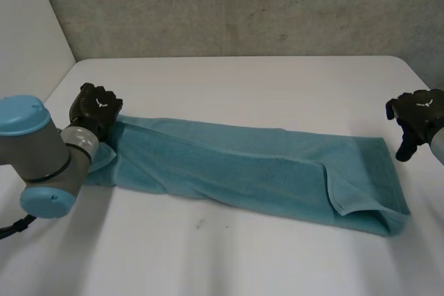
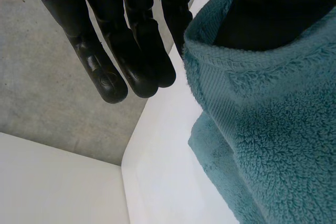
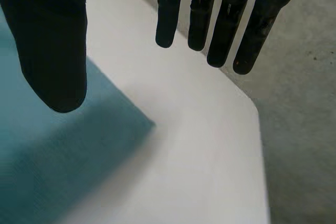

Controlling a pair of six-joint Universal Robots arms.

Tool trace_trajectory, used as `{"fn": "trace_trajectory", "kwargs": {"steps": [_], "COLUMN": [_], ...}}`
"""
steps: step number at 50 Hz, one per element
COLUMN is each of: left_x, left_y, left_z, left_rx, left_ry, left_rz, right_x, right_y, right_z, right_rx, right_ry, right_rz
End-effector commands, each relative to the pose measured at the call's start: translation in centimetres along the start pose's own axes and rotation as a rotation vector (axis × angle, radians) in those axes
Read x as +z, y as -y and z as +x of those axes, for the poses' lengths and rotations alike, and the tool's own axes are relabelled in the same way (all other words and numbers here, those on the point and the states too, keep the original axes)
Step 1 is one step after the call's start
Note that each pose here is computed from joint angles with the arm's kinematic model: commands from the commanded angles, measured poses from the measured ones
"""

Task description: Fold the laundry

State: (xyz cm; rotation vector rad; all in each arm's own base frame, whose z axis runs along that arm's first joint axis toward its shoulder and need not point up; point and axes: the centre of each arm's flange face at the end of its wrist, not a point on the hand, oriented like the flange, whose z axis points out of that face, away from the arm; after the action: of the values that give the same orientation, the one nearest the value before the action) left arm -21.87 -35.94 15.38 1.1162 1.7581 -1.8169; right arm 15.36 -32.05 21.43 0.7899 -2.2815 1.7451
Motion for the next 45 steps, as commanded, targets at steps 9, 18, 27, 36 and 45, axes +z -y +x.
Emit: {"fn": "trace_trajectory", "kwargs": {"steps": [9,18,27,36,45], "left_x": [-2.2,-2.2,-2.2,-2.3,-2.2], "left_y": [0.1,0.0,0.3,0.5,0.3], "left_z": [-0.1,-0.6,-0.7,-0.6,-0.8], "left_rx": [-0.003,-0.006,-0.016,-0.017,-0.018], "left_ry": [-0.017,-0.006,-0.001,-0.004,0.001], "left_rz": [-0.012,-0.015,-0.009,-0.004,-0.007], "right_x": [-9.0,-11.0,-10.8,-8.7,-5.9], "right_y": [0.6,-1.6,-2.7,-4.9,-5.9], "right_z": [-4.0,-5.8,-6.9,-7.9,-7.8], "right_rx": [0.053,-0.146,-0.186,-0.179,-0.161], "right_ry": [0.256,0.293,0.297,0.319,0.307], "right_rz": [0.039,0.015,0.041,0.015,0.002]}}
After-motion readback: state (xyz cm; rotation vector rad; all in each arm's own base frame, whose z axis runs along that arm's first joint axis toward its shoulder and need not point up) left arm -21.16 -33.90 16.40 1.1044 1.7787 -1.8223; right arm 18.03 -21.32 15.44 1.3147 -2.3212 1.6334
